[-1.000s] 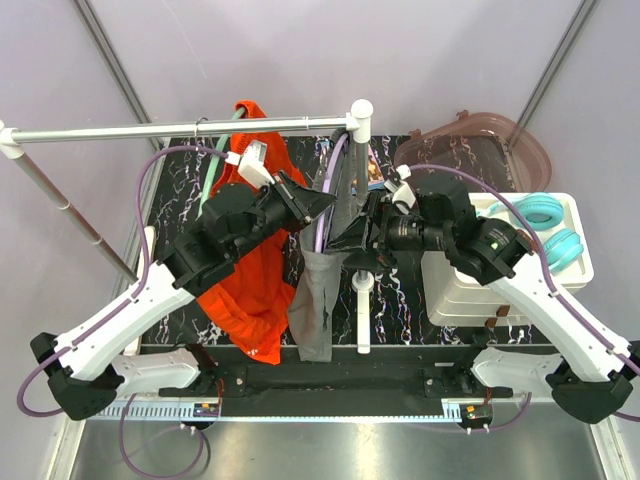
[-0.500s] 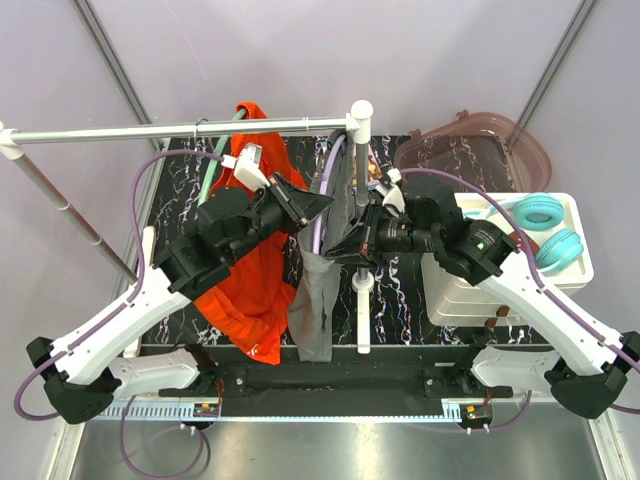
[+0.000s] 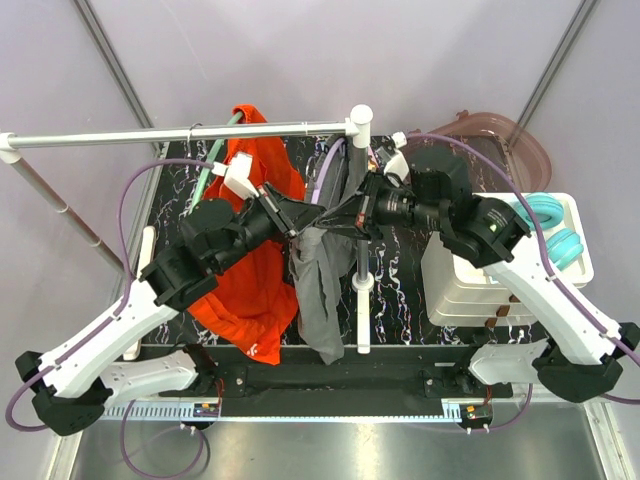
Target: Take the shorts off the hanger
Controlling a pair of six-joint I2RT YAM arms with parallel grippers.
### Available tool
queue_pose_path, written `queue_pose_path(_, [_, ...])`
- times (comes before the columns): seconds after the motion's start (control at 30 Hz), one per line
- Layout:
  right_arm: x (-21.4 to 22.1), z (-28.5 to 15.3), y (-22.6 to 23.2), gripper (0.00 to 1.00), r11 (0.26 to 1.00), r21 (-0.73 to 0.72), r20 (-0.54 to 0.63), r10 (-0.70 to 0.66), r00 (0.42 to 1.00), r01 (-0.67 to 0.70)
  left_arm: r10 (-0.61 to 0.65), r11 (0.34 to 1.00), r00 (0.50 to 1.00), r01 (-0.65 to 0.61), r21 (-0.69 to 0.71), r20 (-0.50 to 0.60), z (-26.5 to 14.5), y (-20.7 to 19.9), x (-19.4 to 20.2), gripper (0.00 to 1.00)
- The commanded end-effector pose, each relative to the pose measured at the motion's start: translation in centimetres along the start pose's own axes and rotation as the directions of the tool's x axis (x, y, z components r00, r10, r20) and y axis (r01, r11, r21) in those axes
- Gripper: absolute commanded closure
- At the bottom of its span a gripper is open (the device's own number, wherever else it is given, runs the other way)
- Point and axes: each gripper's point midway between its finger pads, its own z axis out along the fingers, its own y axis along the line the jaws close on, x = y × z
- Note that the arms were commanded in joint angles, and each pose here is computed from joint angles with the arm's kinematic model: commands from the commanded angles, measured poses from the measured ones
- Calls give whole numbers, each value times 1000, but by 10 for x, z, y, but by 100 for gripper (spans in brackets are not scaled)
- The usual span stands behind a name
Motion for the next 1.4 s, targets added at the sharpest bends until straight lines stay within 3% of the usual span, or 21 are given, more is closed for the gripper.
queue_pose_path(0.0, [-24,-6,27,100,996,-24,105,-79,991,82,20,992,999,-24,122,34,-19,-28,-12,100])
queue_pose_path(0.1, [-19,-10,16,67,996,9,93,-92,991,91,23,992,999,-28,125,41,-26,-32,-16,100])
queue_pose_path(0.17, [-15,-16,6,51,992,42,85,-125,988,122,30,991,999,-34,130,34,-27,-35,-16,100])
queue_pose_path(0.27, [-16,-42,-19,43,975,146,141,-188,972,167,43,990,999,-45,136,22,-28,-40,-17,100])
queue_pose_path(0.47, [-38,-99,-74,44,883,437,261,-309,915,173,61,987,998,-61,147,2,-28,-46,-17,100])
queue_pose_path(0.63, [-83,-125,-125,44,798,601,288,-268,919,45,83,987,996,-81,141,-10,-30,-50,-19,100])
queue_pose_path(0.83, [-148,-114,-113,32,797,591,277,-341,898,121,86,989,995,-78,125,-56,-28,-47,-12,100])
queue_pose_path(0.93, [-184,-100,-86,25,828,526,293,-389,873,193,75,989,995,-65,136,-67,-28,-51,-11,100])
queue_pose_path(1.03, [-216,-68,-77,18,836,467,254,-439,861,288,73,988,994,-62,144,-77,-28,-54,-10,100])
queue_pose_path(1.23, [-221,-16,-70,18,876,264,101,-442,891,404,81,985,995,-70,160,-63,-24,-63,-18,100])
queue_pose_path(1.37, [-210,-2,-76,24,888,173,32,-437,899,425,89,981,993,-74,180,-75,-21,-70,-18,100])
